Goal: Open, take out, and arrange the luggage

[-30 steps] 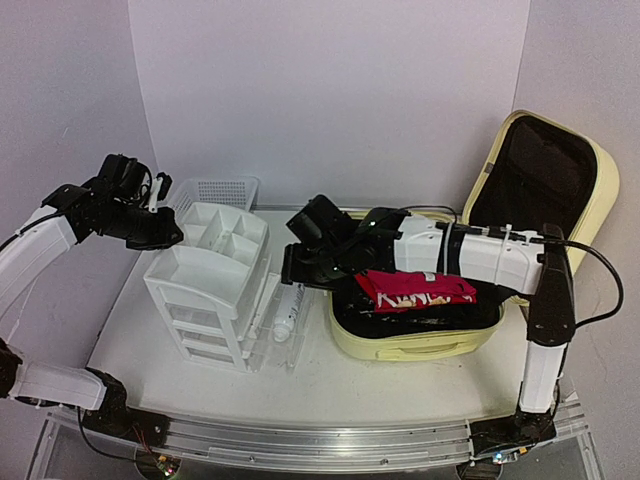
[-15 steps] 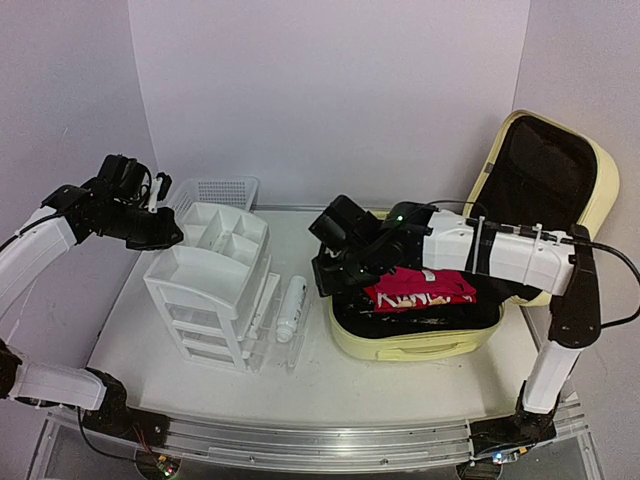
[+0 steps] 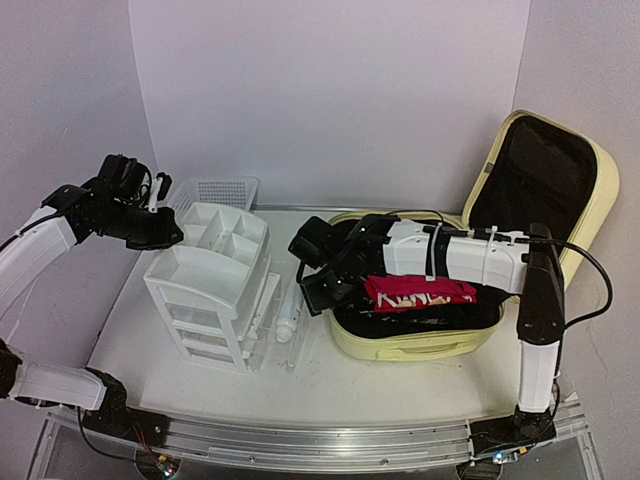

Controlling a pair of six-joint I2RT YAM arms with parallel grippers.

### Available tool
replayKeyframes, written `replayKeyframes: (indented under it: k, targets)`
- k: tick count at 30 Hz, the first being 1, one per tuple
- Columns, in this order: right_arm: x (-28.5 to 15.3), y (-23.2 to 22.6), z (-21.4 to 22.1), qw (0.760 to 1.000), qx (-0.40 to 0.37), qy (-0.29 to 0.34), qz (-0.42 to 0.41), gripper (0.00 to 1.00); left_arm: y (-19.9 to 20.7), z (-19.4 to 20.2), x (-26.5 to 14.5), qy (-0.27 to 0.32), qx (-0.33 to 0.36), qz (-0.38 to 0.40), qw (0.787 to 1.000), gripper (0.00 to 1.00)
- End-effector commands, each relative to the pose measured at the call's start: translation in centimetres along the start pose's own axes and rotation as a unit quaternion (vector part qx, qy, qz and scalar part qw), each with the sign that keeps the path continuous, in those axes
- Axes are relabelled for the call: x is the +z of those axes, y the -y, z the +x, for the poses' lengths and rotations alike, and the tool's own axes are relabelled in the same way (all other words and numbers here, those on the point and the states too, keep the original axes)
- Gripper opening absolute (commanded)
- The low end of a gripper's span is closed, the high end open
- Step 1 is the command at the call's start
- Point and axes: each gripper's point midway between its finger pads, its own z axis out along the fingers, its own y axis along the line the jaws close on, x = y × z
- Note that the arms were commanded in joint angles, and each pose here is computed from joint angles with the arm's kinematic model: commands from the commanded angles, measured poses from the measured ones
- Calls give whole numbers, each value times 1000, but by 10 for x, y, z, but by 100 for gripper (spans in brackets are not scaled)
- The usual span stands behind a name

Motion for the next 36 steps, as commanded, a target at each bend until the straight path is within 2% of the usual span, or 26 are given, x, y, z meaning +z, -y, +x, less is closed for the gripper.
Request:
replayKeyframes:
  k: [1,9,16,22,28,31,33,36]
  targets:
    - [-3,-20,-19,999,6,11,-32,64,-7,36,14,-79,13,-13,997,0]
    - [3,-44,-45,998,1,28,-58,78,-7,34,14,-77,12,-12,997,0]
    - [25,-69,-58,996,18,26,-85,97,-8,38,16,-83,11,-15,996,0]
    - [34,-89,-63,991,50,23,-125,98,-7,38,14,-80,10,-12,997,0]
    - [40,-111,-71,967,126,45,-215,98,-7,38,14,-81,9,-11,997,0]
    - [39,-97,-70,969,145,60,-190,98,-8,36,11,-74,11,-13,997,0]
    - [40,-79,-67,972,159,71,-157,92,-9,34,9,-68,13,-17,997,0]
    - [48,-68,-59,974,170,70,-133,88,-9,32,8,-66,16,-18,998,0]
